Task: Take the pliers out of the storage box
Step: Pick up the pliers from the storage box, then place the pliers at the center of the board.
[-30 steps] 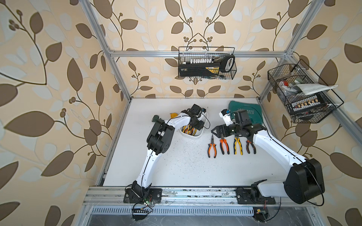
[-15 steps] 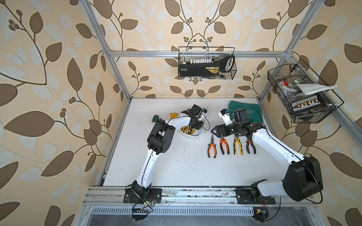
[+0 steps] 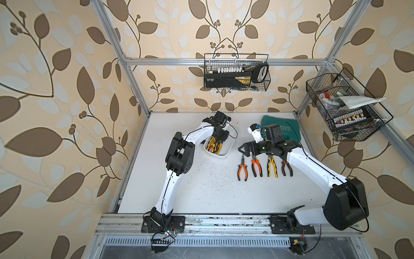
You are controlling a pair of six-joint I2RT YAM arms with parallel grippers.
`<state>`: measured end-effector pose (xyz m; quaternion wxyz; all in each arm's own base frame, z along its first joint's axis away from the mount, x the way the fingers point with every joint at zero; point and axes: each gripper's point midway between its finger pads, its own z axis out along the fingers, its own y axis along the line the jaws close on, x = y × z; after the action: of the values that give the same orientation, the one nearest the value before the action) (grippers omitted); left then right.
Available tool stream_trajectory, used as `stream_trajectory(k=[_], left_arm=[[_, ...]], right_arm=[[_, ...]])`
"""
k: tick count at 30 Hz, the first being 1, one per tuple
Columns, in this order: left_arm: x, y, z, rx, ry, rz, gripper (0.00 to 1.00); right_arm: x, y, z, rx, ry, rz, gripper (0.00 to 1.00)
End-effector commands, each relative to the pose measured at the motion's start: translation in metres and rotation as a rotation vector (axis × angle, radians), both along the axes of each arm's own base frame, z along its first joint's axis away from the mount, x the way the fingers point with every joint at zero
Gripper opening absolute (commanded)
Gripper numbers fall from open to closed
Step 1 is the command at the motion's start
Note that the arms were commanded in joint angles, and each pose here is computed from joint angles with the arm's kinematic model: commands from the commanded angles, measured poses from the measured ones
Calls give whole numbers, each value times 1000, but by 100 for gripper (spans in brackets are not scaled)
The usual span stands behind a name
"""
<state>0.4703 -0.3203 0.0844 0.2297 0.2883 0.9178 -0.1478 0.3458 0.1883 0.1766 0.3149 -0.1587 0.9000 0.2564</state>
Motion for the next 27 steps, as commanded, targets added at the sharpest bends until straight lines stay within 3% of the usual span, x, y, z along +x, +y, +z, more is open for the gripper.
stream_trajectory(k=[1, 10, 20, 23, 27], left_arm=[[3, 18, 88, -112, -87, 80, 0], [-23, 19, 125, -225, -53, 65, 0], [-47, 84, 167, -268, -7, 98, 0], [-63, 104, 170, -271, -22, 94, 0], [-80, 140, 140, -216, -15, 158, 0]], right_arm=[[-2, 13, 13, 48, -23, 17, 100], [-7, 35, 12, 39, -37, 46, 100], [-10, 79, 19, 53, -59, 125, 100], [-11, 100, 14, 52, -51, 164, 100], [-11, 127, 8, 53, -42, 212, 100]])
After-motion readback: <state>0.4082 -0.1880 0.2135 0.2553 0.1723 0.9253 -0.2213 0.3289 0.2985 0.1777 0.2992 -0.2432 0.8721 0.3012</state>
